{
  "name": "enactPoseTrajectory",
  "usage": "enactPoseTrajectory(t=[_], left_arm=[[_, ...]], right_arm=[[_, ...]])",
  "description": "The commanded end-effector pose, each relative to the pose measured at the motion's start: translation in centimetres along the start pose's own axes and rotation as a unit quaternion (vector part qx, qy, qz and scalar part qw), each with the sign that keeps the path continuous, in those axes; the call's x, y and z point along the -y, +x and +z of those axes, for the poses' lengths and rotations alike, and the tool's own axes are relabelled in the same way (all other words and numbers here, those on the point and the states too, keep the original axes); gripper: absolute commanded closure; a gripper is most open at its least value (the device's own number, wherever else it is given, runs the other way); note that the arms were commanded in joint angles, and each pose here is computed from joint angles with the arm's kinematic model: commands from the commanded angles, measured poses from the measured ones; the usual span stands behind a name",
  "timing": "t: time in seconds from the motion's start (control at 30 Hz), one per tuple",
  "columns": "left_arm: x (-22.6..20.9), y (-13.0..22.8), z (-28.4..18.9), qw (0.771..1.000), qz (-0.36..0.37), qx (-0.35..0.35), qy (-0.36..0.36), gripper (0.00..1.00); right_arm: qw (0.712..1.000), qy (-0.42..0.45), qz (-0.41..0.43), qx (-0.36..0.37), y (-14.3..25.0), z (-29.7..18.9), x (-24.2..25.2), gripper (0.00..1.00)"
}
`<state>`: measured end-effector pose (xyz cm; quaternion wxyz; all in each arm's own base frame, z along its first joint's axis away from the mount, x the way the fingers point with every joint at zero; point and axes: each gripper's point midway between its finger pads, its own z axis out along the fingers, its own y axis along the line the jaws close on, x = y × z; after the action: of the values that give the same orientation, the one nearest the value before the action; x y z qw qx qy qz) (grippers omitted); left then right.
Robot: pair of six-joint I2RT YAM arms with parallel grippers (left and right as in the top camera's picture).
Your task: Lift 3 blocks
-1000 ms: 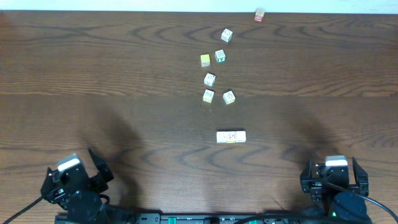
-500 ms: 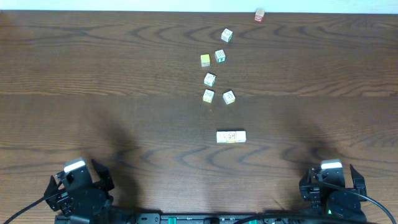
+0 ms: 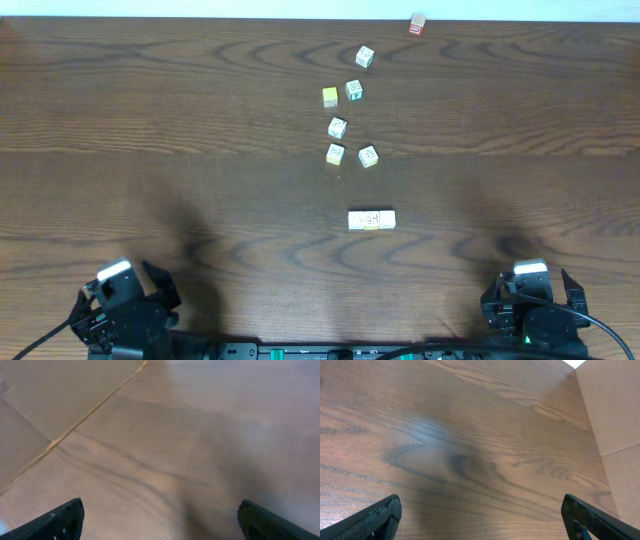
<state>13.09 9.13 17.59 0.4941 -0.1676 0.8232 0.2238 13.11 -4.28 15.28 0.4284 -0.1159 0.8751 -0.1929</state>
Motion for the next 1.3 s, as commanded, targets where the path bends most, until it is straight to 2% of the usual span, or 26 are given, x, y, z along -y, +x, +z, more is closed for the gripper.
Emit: enactPoseTrajectory(t=[0.0, 0.1, 0.17, 0.27, 0.33, 0.4, 0.63, 0.8, 0.9, 1.27], left_arm=[[2.5, -3.4, -0.3, 0.994, -0.063, 0.058, 0.073, 0.02], [4.4, -8.6, -1.4, 0.969, -0.131, 0.157, 0.139, 0.02], [5.8, -10.3, -1.5, 0.949, -0.171, 0.195, 0.178, 0.02], [7.5, -9.7, 0.3, 0.927, -0.244, 0.199, 0.203, 0.02], [7.8, -8.8, 1.8, 0.904, -0.319, 0.193, 0.208, 0.02], [7.8, -8.0, 2.9, 0.89, -0.359, 0.192, 0.203, 0.02], [8.3, -1.3, 7.2, 0.928, -0.325, 0.113, 0.143, 0.02], [8.1, -1.4, 7.2, 0.945, -0.274, 0.125, 0.131, 0.02], [8.7, -1.4, 7.1, 0.959, -0.21, 0.13, 0.14, 0.02], [9.0, -1.4, 7.0, 0.959, -0.203, 0.13, 0.149, 0.02]], right_arm=[[1.0, 0.008, -0.003, -0.006, 0.2, 0.1, 0.2, 0.01], [1.0, 0.008, -0.003, -0.007, 0.2, 0.1, 0.2, 0.01], [1.0, 0.008, -0.003, -0.007, 0.2, 0.1, 0.2, 0.01], [1.0, 0.008, -0.003, -0.006, 0.2, 0.1, 0.2, 0.01], [1.0, 0.008, -0.003, -0.006, 0.2, 0.1, 0.2, 0.01], [1.0, 0.008, -0.003, -0.006, 0.2, 0.1, 0.2, 0.01], [1.0, 0.008, -0.003, -0.006, 0.2, 0.1, 0.2, 0.01], [1.0, 0.008, -0.003, -0.006, 0.2, 0.1, 0.2, 0.01], [1.0, 0.008, -0.003, -0.006, 0.2, 0.1, 0.2, 0.01], [1.0, 0.008, -0.003, -0.006, 0.2, 0.1, 0.2, 0.01]])
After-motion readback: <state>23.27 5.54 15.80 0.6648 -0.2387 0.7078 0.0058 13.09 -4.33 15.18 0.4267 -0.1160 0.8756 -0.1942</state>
